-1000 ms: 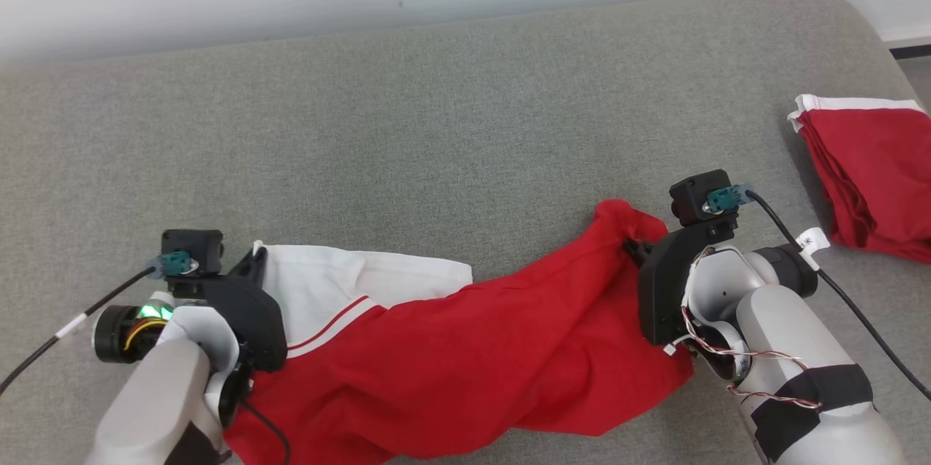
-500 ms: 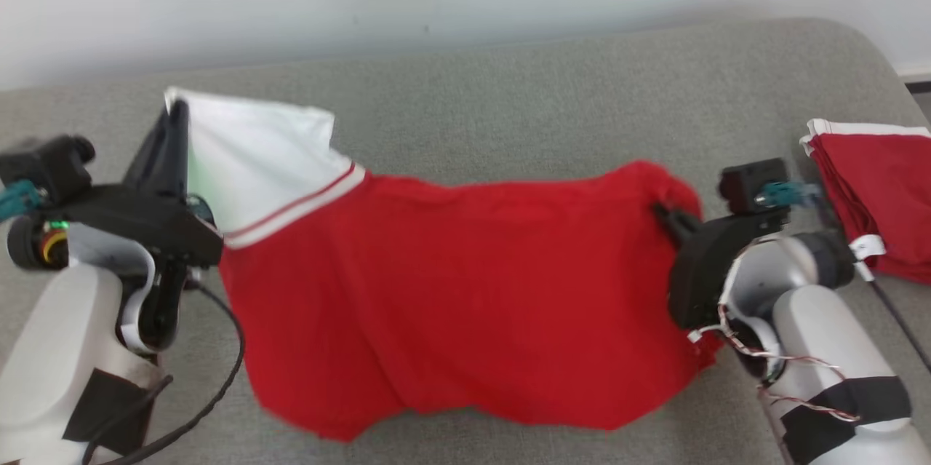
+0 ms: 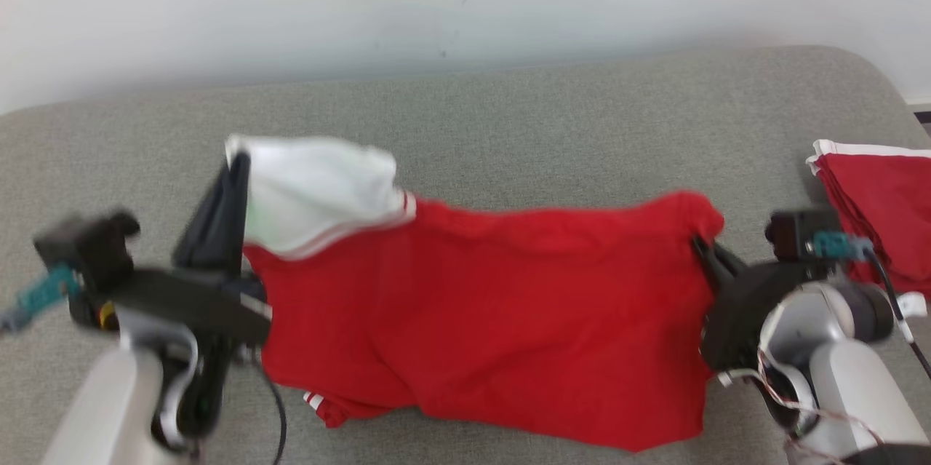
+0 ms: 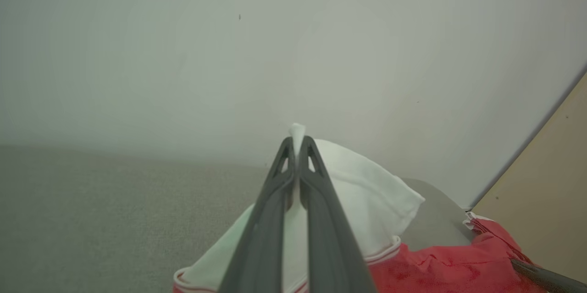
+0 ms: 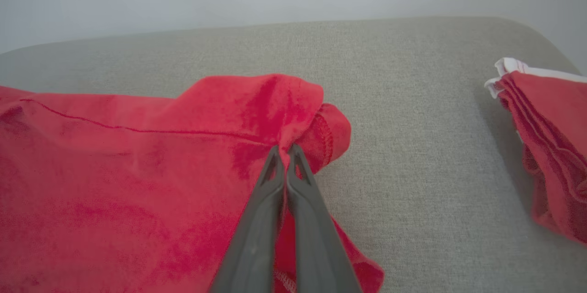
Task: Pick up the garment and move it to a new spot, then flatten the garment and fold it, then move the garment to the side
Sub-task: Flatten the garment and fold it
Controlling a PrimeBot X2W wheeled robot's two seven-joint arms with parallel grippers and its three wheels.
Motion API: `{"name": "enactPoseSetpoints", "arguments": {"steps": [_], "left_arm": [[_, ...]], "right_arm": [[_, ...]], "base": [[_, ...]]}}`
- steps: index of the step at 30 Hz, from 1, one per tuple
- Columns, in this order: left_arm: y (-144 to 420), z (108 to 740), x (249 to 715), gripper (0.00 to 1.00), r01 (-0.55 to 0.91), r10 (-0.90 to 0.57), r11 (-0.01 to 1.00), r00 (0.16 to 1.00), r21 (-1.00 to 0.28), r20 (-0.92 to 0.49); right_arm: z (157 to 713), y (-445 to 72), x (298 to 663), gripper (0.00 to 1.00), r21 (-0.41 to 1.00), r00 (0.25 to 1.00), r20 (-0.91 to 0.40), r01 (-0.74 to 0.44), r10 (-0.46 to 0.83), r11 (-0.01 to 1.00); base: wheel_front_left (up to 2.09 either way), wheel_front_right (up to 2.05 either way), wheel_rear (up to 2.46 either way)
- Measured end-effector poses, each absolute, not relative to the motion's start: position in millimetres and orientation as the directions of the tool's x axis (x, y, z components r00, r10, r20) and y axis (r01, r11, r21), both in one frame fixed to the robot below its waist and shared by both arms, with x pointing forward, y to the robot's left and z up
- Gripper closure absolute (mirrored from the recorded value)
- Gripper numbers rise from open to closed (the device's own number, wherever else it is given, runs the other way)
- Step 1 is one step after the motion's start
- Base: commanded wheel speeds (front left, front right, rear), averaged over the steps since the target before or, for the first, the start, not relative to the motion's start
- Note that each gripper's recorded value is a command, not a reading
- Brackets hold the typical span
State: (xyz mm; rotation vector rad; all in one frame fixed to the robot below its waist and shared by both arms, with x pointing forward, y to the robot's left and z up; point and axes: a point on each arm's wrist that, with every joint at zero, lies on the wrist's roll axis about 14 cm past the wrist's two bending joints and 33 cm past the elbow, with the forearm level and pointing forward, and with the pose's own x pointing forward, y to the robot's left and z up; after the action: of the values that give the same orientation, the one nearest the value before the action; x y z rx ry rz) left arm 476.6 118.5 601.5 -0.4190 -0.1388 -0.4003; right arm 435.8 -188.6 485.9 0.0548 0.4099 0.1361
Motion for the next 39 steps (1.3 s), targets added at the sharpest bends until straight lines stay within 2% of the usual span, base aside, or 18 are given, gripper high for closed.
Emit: {"name": "enactPoseSetpoints", "arguments": {"steps": [9, 17, 24, 29, 33, 39], "left_arm": [[141, 511, 429, 1.00, 0.221, -0.262, 0.856, 0.965, -0.467, -0.024], [151, 468, 404, 1.00, 0.115, -0.205, 0.870, 0.969, -0.480, -0.138], [150, 456, 396, 1.00, 0.101, -0.193, 0.878, 0.969, -0.467, -0.154], [152, 470, 399, 1.00, 0.115, -0.174, 0.878, 0.981, -0.464, -0.085], [149, 488, 415, 1.00, 0.161, -0.195, 0.892, 0.980, -0.422, -0.039], [133, 489, 451, 1.00, 0.204, -0.244, 0.918, 0.966, -0.340, -0.079]], "right_arm": [[426, -196, 397, 1.00, 0.151, 0.826, -0.550, -0.044, 0.120, 0.988], [403, -184, 389, 1.00, 0.167, 0.786, -0.603, -0.046, 0.139, 0.985], [401, -183, 389, 1.00, 0.153, 0.783, -0.607, -0.052, 0.135, 0.987], [412, -185, 392, 1.00, 0.150, 0.813, -0.568, -0.051, 0.128, 0.987], [417, -183, 395, 1.00, 0.155, 0.821, -0.555, -0.058, 0.136, 0.986], [422, -181, 412, 1.00, 0.141, 0.815, -0.561, -0.080, 0.146, 0.987]], "base": [[0.00, 0.00, 0.00], [0.00, 0.00, 0.00], [0.00, 0.00, 0.00], [0.00, 0.00, 0.00], [0.00, 0.00, 0.00], [0.00, 0.00, 0.00]]}}
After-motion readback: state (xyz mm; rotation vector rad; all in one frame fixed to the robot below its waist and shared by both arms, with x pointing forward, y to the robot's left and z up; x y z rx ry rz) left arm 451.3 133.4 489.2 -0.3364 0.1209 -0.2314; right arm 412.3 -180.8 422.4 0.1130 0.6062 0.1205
